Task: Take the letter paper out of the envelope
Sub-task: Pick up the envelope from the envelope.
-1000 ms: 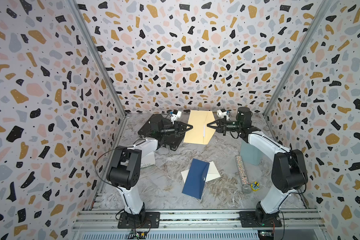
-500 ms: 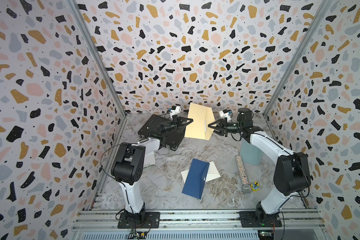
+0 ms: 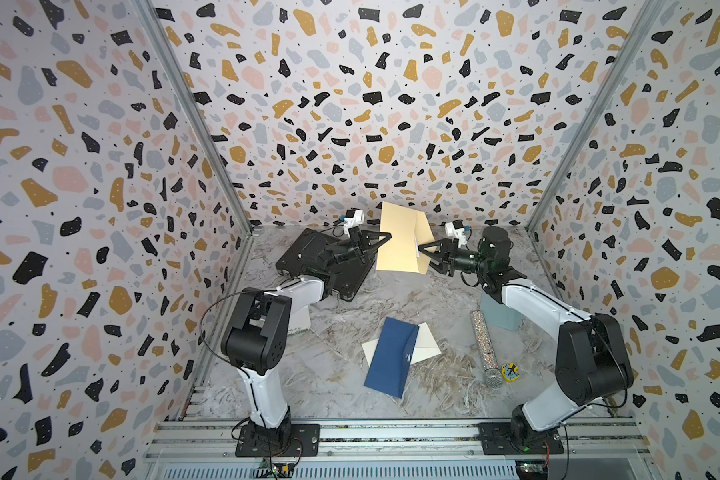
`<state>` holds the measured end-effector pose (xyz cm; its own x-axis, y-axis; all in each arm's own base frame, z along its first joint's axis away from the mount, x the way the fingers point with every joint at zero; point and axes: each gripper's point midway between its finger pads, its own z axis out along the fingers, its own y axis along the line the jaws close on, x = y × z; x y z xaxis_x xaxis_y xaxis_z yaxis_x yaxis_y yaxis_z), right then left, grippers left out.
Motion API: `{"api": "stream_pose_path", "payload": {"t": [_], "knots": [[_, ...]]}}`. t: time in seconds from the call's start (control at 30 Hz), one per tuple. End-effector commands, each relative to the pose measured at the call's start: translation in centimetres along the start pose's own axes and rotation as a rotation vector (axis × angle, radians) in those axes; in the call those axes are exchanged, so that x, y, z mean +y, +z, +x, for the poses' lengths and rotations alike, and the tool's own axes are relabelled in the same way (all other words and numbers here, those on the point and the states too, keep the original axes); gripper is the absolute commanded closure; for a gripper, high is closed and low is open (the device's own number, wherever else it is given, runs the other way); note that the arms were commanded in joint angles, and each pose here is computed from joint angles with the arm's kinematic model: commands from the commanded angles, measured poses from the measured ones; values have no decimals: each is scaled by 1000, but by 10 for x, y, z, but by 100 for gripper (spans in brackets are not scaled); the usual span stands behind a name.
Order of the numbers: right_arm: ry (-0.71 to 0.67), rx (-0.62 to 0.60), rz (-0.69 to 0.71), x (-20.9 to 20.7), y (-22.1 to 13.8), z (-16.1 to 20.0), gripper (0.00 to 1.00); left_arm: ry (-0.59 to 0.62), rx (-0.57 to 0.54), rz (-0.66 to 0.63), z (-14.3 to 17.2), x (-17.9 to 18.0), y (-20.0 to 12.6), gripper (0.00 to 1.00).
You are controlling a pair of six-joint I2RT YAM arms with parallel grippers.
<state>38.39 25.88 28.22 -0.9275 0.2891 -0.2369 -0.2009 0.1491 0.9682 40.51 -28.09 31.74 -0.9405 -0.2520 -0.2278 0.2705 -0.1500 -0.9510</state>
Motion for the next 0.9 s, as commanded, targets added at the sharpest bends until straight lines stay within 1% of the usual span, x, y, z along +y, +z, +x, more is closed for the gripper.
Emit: {"api": "stream_pose_path", "payload": {"t": [0.0,0.1,0.2,0.47,0.5,0.63,0.67,0.7,0.73,0.8,0.83,0.87], "knots": [[-50,-35,-116,48,-3,2,58,79,-14,37,-2,-32,5,100],[-30,-36,-146,55,1,7,58,83,-18,19,-3,-28,6,100],[-28,-28,-142,56,3,14,59,84,-29,19,-5,-27,5,100],[-13,-32,-137,57,3,21,68,97,-32,3,-6,-26,6,100],[-11,-35,-138,57,3,21,72,96,-30,2,-6,-25,7,100],[-6,-54,-130,56,3,18,98,91,-21,-9,-2,-20,8,100],[-7,-60,-124,55,3,17,100,88,-21,-16,-1,-18,8,100],[-8,-65,-105,52,2,17,100,87,-21,-26,0,-16,7,95],[-11,-72,-67,47,1,18,100,83,-23,-40,1,-13,6,82],[-50,-84,40,34,-5,21,100,95,-23,-69,3,-11,5,73],[-80,-93,107,27,-10,23,100,105,-27,-94,3,-10,4,65],[-115,-99,167,23,-15,23,100,114,-36,-126,3,-8,2,60]]}}
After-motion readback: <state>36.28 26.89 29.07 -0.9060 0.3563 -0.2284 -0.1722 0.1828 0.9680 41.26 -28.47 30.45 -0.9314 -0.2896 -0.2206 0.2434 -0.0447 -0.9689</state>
